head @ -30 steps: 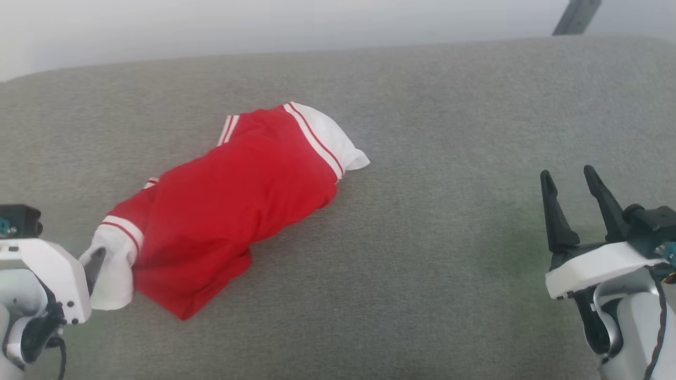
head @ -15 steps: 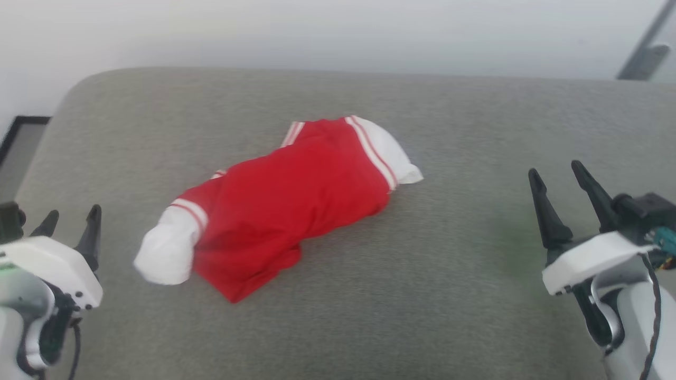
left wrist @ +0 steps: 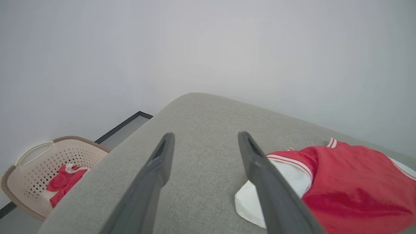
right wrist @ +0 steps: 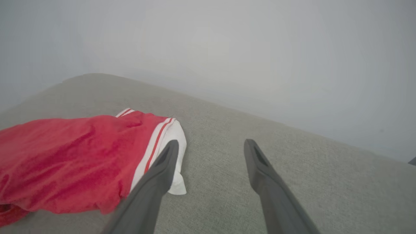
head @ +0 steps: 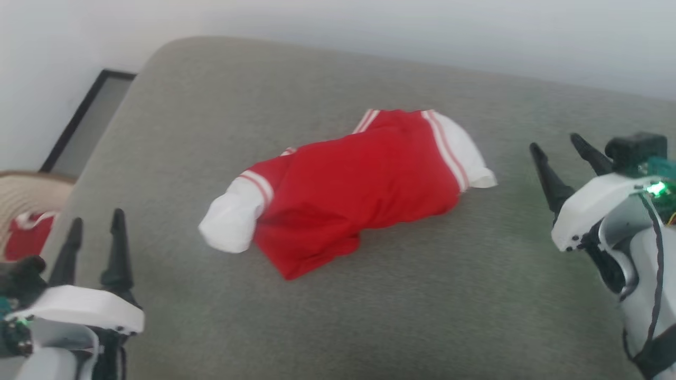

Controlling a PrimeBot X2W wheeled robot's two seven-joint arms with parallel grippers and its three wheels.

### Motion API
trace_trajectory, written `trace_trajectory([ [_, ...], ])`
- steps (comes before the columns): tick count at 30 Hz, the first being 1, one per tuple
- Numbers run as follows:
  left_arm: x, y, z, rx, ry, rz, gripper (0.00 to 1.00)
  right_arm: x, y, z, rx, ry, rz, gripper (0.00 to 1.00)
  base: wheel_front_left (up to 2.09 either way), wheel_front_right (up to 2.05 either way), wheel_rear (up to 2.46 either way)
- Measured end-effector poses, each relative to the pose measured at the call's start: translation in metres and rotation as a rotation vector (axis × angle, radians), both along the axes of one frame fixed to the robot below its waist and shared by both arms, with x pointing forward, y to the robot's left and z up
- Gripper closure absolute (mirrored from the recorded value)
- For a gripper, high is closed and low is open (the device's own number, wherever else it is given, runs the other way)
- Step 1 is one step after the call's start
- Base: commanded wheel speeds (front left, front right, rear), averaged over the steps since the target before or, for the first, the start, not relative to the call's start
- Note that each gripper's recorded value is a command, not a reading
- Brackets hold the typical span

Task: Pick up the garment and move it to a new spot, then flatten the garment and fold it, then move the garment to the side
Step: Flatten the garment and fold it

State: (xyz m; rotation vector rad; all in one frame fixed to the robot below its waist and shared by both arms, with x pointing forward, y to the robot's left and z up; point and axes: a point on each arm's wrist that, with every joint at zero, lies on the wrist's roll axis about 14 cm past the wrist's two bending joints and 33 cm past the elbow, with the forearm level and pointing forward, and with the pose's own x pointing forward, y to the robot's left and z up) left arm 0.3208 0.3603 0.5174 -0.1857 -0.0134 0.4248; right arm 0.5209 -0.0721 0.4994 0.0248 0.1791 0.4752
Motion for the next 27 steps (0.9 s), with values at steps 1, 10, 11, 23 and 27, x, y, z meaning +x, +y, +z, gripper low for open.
trace_trajectory([
  [1, 0.0, 0.0, 0.0, 0.0, 0.0, 0.0, 0.0, 0.0, 0.0, 0.0, 0.0, 0.0, 0.0, 0.0, 0.0, 0.0, 0.0],
  [10, -0.019, -0.003, -0.024, -0.057, 0.009, 0.062, 0.0, 0.016, 0.039, -0.053, -0.122, 0.233, 0.134, 0.0, 0.0, 0.0, 0.0],
  [11, -0.02, -0.003, -0.027, -0.062, 0.014, 0.065, 0.0, 0.017, 0.042, -0.06, -0.136, 0.258, 0.144, 0.0, 0.0, 0.0, 0.0],
  [23, -0.016, -0.003, -0.041, -0.088, 0.029, 0.083, 0.0, 0.016, 0.059, -0.118, -0.272, 0.562, 0.227, 0.83, 0.0, 0.0, 0.0],
  [27, -0.013, -0.004, -0.042, -0.09, 0.024, 0.076, 0.0, 0.016, 0.062, -0.117, -0.288, 0.604, 0.239, 1.0, 0.0, 0.0, 0.0],
])
